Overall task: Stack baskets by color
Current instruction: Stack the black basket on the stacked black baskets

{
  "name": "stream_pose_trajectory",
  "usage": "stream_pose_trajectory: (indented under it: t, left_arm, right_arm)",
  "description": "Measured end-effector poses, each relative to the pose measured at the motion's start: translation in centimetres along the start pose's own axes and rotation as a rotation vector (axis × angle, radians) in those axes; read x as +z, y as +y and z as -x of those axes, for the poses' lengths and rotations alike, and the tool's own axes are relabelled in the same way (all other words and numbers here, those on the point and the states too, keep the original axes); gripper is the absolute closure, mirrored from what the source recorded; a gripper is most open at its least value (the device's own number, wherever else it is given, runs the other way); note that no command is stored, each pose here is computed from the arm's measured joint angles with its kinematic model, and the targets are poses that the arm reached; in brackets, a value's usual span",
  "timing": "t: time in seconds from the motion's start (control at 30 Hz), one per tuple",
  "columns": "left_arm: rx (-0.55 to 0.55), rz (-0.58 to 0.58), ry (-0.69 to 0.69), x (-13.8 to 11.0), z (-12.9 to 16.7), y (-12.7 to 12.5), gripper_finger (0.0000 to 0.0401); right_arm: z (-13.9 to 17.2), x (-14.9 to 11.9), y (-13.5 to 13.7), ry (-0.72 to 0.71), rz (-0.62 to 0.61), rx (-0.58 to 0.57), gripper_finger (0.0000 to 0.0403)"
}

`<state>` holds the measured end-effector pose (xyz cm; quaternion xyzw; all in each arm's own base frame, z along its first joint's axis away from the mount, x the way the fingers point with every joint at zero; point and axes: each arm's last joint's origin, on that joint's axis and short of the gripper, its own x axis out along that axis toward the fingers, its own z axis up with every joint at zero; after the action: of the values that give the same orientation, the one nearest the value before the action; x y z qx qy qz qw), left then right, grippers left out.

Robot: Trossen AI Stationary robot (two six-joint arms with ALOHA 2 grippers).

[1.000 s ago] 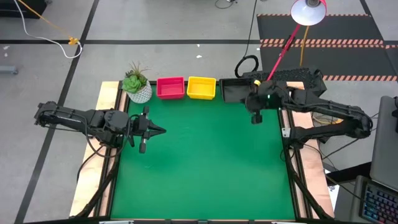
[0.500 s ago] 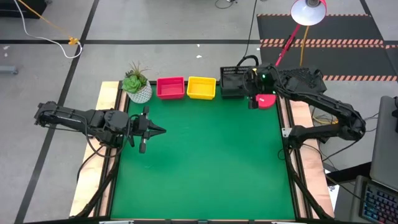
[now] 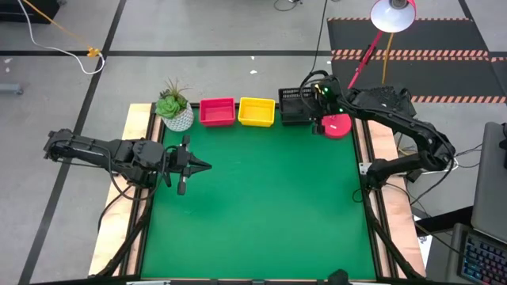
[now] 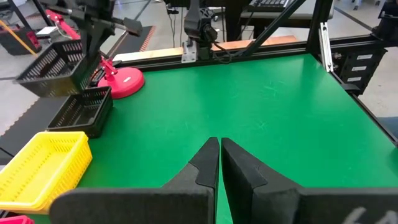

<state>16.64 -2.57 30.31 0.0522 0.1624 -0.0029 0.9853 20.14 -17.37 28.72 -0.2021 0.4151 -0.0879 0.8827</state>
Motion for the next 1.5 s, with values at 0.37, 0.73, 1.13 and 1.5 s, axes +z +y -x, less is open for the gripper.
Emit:
stream_pose_trajectory:
  t: [0.37,0.73,1.13,1.5]
  left_arm:
    - [0.0,-0.001,0.0,0.0,0.0,0.0,0.038]
    - [0.0,-0.006,0.0,0.0,0.0,0.0,0.038]
    - [0.001,-0.006,-0.002,0.0,0.0,0.0,0.038]
    - [0.0,-0.007,-0.003,0.0,0.0,0.0,0.038]
  right_arm:
    - [-3.2,-1.8,-0.1,0.046,-0.01,0.021,0.0399]
    - [-4.8,-4.3,1.4,0.017,0.036,-0.025,0.0399]
    - [-4.6,-5.6,0.6,-0.05,0.015,-0.024,0.0399]
    - [-4.6,-5.8,0.5,-0.045,0.02,-0.027,0.0399]
